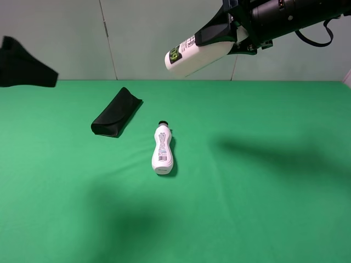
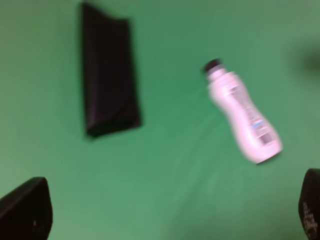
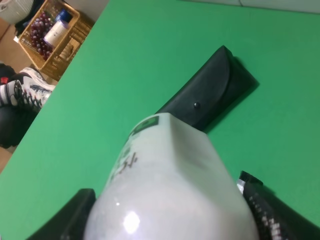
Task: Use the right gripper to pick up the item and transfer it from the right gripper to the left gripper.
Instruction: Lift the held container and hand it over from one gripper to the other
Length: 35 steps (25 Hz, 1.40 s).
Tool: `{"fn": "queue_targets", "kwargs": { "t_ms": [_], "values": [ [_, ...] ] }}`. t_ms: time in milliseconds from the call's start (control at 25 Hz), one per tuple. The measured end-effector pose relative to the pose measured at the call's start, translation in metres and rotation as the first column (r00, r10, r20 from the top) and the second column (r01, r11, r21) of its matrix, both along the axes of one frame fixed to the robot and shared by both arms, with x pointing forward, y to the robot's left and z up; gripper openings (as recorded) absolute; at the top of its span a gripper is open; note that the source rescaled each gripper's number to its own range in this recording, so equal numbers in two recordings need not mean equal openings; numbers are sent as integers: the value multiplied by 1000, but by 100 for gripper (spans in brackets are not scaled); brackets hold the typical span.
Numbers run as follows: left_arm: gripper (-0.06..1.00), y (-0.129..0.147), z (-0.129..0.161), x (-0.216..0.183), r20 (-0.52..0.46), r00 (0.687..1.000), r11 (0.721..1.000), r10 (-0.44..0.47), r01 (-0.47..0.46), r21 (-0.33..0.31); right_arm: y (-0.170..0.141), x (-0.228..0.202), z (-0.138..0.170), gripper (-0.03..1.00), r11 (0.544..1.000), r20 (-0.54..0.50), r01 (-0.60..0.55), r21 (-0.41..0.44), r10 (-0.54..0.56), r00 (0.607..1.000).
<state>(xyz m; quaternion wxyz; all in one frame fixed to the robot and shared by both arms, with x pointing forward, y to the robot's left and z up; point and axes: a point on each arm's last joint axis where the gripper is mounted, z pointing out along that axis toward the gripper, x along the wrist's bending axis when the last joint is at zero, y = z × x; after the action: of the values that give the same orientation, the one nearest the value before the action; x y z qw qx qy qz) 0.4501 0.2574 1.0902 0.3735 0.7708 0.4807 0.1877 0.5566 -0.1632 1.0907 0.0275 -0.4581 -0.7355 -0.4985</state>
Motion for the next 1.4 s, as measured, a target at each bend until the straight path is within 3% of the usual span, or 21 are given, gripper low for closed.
{"fn": "queue_targets", "kwargs": {
  "t_ms": [200, 440, 640, 880, 960, 1160, 1400],
  "values": [
    [100, -26, -1, 32, 40, 979, 979, -201, 201, 21, 1, -2, 0, 3, 1000, -11, -19, 3, 19, 1000],
    [100, -46, -5, 57, 64, 925, 924, -375, 368, 103, 0, -3, -2, 3, 999, -12, -34, -18, 34, 999],
    [100, -54, -9, 60, 124, 801, 792, -586, 534, 295, -1, -3, -3, 3, 998, -7, -43, -45, 42, 999],
    [98, -57, -7, 59, 175, 675, 674, -717, 606, 423, -1, -4, -4, 3, 997, -7, -51, -60, 51, 999],
    [98, -58, -7, 58, 180, 654, 659, -735, 625, 419, -1, -4, -5, 3, 997, -7, -53, -63, 53, 999],
    [98, -64, -12, 60, 184, 640, 653, -746, 651, 388, -1, -4, -5, 3, 996, -7, -55, -67, 54, 998],
    [98, -79, -20, 60, 188, 583, 607, -790, 702, 373, -1, -4, -5, 3, 996, -7, -57, -67, 56, 998]
  ]
}}
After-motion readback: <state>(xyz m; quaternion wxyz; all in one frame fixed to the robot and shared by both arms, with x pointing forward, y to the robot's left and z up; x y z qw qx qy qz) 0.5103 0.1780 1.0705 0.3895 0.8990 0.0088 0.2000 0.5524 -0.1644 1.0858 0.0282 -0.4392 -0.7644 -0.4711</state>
